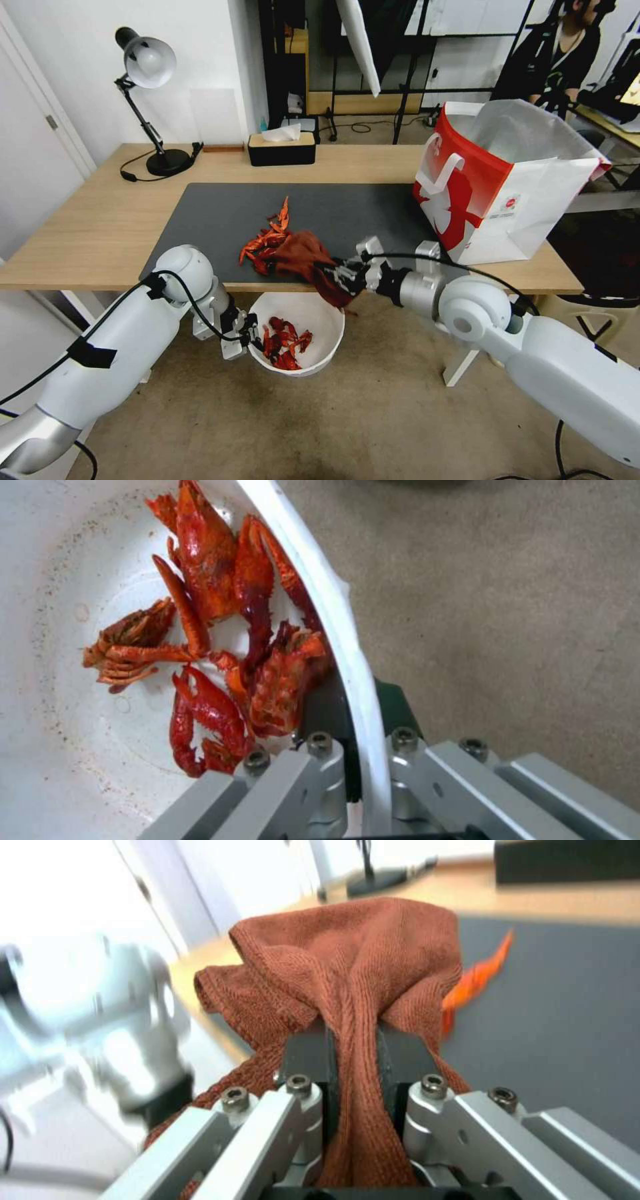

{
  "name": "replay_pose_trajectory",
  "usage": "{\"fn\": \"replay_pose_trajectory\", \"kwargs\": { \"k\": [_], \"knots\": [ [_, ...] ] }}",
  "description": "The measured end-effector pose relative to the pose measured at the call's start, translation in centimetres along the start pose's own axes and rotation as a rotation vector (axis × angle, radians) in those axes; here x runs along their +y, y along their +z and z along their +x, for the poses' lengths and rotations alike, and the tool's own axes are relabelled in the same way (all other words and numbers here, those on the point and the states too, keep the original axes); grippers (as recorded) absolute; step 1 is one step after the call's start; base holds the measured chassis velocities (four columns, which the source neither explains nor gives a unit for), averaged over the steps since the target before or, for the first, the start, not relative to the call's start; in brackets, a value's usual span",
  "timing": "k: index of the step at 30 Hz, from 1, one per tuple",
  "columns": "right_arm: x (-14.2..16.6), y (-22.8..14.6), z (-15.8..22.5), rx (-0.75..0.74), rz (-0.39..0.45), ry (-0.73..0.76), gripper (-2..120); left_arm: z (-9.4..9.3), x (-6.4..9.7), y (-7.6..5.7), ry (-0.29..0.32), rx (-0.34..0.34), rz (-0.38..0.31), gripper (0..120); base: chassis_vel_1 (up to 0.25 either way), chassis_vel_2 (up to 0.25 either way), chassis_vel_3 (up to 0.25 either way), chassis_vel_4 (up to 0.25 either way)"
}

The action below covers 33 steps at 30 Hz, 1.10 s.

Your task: Sweep shrimp from table into container with towel, then put container into takeout bag.

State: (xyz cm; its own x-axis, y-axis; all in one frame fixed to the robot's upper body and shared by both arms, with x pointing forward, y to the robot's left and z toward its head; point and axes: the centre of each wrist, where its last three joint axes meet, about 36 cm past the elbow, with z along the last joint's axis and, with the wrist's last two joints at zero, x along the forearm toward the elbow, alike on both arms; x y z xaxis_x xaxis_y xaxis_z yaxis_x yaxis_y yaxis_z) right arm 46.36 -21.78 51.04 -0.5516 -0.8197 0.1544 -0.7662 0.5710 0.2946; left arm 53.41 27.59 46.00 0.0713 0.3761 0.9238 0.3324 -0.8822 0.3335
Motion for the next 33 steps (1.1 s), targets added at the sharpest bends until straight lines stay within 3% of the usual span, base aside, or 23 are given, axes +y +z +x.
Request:
{"fn": "replay_pose_trajectory", "kwargs": {
  "k": [10,14,18,24,33],
  "knots": [
    [-5.9,-2.8,-4.2,-0.107,-0.039,0.01,10,0.1,-1.5,0.1,-0.004,-0.002,0.034,0,0.0,0.0,0.0,0.0],
    [-8.3,-5.5,-8.0,-0.118,-0.027,0.028,10,0.2,-1.9,0.4,-0.006,-0.004,0.047,0,0.0,0.0,0.0,0.0],
    [-9.5,-6.6,-10.8,-0.113,-0.025,0.042,10,0.2,-2.1,0.6,-0.01,-0.006,0.055,0,0.0,0.0,0.0,0.0],
    [-9.6,-6.7,-11.1,-0.111,-0.025,0.044,10,0.2,-2.1,0.6,-0.01,-0.006,0.056,0,0.0,0.0,0.0,0.0],
    [-11.3,-7.5,-14.7,-0.067,0.004,0.082,10,0.3,-2.4,1.0,-0.018,-0.012,0.069,0,0.0,0.0,0.0,0.0]
  ]
}}
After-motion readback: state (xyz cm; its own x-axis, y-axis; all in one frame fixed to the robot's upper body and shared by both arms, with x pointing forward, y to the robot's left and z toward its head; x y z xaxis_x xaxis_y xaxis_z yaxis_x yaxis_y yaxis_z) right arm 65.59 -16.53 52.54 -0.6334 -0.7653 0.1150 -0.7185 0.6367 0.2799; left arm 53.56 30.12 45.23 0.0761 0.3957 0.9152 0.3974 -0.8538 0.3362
